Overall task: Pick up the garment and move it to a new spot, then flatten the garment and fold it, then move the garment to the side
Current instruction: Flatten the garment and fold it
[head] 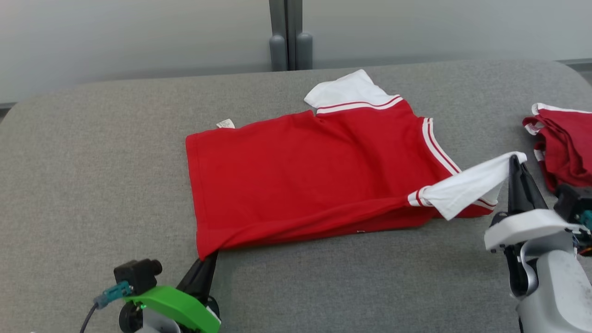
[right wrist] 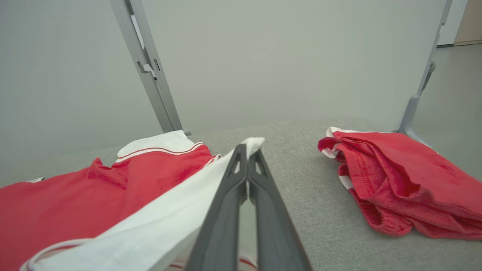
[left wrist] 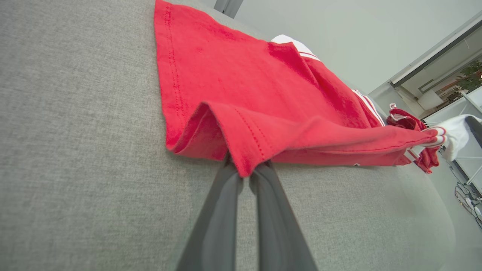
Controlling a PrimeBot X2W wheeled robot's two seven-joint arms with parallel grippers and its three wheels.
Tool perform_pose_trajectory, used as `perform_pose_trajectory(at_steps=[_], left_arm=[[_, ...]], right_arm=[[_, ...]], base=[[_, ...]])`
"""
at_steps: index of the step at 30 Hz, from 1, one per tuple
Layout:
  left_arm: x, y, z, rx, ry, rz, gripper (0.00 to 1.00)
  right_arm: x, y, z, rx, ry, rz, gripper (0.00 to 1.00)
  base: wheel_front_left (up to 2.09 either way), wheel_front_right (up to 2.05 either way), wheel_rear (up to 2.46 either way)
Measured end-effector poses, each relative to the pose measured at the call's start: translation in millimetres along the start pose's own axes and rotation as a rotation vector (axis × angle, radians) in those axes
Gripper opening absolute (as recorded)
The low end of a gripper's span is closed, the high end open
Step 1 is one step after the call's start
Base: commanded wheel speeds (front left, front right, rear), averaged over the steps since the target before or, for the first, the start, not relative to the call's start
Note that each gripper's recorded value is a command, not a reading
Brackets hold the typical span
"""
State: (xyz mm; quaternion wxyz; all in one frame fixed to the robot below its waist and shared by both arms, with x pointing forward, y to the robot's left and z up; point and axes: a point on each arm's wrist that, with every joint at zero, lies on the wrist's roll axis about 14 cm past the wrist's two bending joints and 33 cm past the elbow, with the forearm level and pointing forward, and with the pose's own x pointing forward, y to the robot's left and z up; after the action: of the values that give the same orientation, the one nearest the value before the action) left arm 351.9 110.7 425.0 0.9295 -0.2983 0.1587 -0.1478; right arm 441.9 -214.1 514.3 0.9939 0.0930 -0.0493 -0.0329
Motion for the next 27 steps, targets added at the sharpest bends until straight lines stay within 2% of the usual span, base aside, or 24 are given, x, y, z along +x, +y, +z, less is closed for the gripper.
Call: perform_pose_trajectory(at_steps=[8,12,13,14,15,19,23,27], left_arm=[[34,6,15,0.018,0.015,-0.016,0.00],[46,16,14,0.017,0.031,0.002,0.00],[47,19,13,0.016,0.037,0.009,0.00],[48,23,11,0.016,0.043,0.021,0.76],[49,27,9,0.017,0.050,0.031,1.00],[48,45,17,0.032,0.021,0.092,1.00],[39,62,43,0.146,-0.057,0.147,1.00],[24,64,45,0.212,-0.099,0.180,1.00]], right_arm=[[55,25,-19,-0.085,0.046,0.062,0.00],[73,26,-35,-0.113,0.085,0.061,0.00],[75,25,-39,-0.117,0.096,0.055,0.09],[77,24,-44,-0.123,0.108,0.054,1.00],[79,24,-48,-0.123,0.116,0.053,1.00],[83,30,-42,-0.137,0.086,0.071,1.00],[71,38,-22,-0.216,0.020,0.114,1.00],[50,31,-19,-0.210,0.013,0.105,1.00]], base=[[0.00,0.00,0.00],[0.00,0.00,0.00],[0.00,0.00,0.00],[0.00,0.00,0.00],[0.00,0.00,0.00],[0.00,0.00,0.00],[0.00,0.00,0.00],[0.00,0.00,0.00]])
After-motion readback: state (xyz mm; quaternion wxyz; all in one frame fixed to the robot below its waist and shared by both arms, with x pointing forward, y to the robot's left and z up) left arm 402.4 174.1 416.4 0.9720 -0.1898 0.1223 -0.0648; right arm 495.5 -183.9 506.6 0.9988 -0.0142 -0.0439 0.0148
